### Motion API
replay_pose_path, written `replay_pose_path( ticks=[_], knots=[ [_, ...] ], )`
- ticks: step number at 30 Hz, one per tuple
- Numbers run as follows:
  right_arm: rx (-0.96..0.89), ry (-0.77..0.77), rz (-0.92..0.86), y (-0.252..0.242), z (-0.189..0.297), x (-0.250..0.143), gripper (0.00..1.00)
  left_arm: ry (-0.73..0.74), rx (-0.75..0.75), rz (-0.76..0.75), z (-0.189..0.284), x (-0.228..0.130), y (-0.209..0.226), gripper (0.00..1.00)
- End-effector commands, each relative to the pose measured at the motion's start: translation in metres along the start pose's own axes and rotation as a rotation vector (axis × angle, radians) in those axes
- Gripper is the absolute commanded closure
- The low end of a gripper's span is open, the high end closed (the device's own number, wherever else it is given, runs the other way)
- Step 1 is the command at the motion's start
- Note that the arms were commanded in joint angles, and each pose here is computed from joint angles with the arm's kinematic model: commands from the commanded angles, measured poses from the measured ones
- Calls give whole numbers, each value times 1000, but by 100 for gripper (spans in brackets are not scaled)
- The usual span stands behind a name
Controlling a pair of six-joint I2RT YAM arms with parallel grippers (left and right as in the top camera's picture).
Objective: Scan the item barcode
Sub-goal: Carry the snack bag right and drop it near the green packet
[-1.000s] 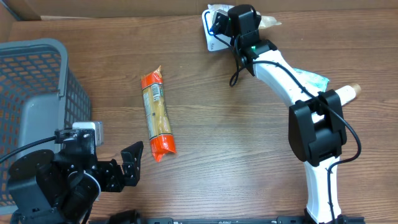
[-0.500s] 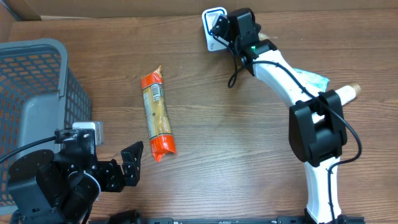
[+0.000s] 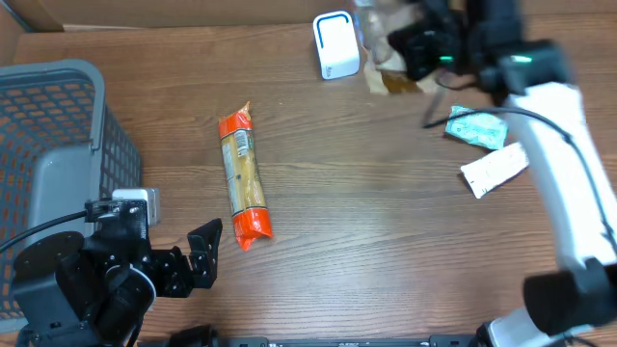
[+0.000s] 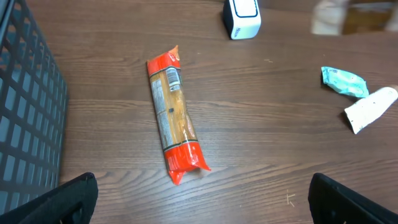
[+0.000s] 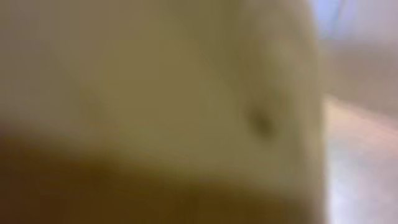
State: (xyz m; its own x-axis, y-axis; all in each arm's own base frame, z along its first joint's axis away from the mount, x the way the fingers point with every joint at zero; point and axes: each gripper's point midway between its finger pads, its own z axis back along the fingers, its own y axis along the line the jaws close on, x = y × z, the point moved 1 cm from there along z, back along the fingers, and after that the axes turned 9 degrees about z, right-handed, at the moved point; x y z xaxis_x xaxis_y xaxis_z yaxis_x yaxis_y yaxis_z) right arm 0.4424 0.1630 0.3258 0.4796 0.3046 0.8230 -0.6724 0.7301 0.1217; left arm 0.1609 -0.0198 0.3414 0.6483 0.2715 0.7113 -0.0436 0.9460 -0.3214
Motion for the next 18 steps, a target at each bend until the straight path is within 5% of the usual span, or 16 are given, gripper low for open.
replay_pose_path(
  ticks=[1, 8, 18],
  knots=[
    [283, -36, -280, 32, 45, 3, 96, -15, 5, -18, 3, 3, 0, 0],
    [252, -41, -555, -9, 118, -30, 96, -15, 5, -18, 3, 3, 0, 1],
    [-154, -50, -854, -96, 199, -98, 96, -15, 5, -18, 3, 3, 0, 1]
  ],
)
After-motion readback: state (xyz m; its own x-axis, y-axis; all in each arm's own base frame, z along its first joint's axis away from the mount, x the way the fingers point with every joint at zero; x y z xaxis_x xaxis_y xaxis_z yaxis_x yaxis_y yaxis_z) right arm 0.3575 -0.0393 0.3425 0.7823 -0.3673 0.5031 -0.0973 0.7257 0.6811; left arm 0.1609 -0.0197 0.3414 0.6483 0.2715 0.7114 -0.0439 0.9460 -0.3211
